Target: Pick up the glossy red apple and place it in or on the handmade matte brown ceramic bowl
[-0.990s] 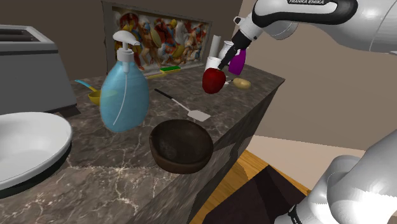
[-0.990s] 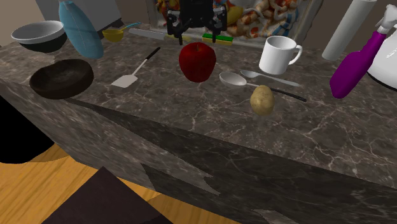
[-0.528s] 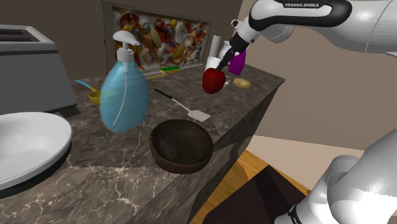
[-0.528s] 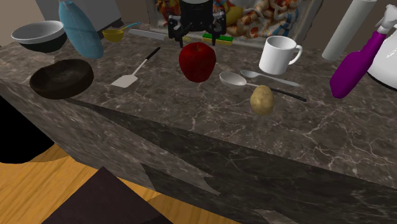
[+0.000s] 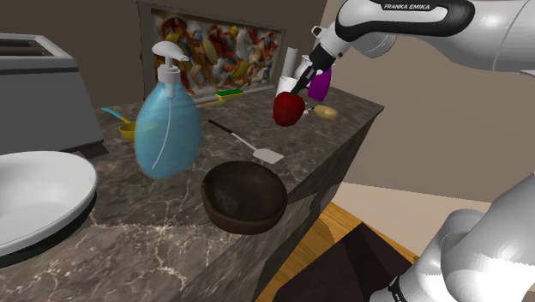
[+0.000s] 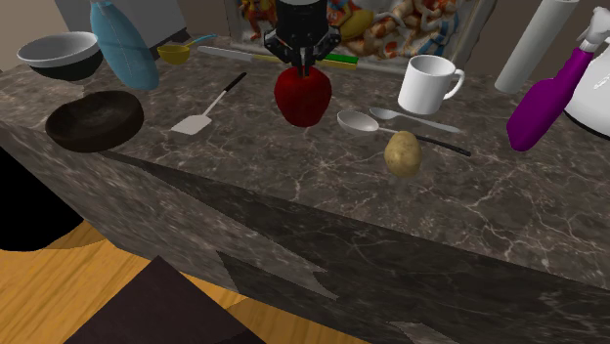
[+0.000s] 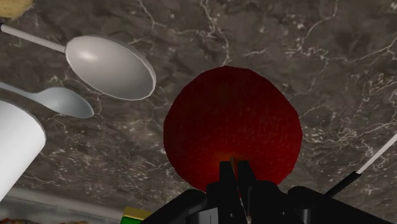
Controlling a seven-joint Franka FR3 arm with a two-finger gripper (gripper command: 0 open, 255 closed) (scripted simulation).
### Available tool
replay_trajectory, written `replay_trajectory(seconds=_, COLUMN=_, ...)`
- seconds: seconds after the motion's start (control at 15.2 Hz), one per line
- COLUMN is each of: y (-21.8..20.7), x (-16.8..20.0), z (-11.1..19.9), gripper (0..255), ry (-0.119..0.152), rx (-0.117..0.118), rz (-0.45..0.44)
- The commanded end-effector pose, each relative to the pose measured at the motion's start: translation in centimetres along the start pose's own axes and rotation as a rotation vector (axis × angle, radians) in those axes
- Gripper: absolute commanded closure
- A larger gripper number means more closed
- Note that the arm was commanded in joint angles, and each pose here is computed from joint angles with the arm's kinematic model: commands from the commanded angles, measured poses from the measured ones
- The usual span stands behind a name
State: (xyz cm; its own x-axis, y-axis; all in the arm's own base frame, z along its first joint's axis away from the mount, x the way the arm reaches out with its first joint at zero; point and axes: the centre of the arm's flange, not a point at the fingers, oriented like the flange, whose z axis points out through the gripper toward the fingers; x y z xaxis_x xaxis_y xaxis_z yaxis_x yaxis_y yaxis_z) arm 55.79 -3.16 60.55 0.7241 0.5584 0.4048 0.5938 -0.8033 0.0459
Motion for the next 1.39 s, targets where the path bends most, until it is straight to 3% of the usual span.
replay_trajectory(seconds=0.0, y=0.0, x=0.0, z=0.1, gripper=255, ry=-0.002, rx=0.001, rz=0.0)
replay_trajectory(seconds=0.2, y=0.1, x=0.0, z=0.1, gripper=255, ry=-0.002, rx=0.001, rz=0.0)
replay_trajectory(seconds=1.32, y=0.5, x=3.6, z=-8.1, gripper=255, ry=-0.002, rx=0.001, rz=0.0)
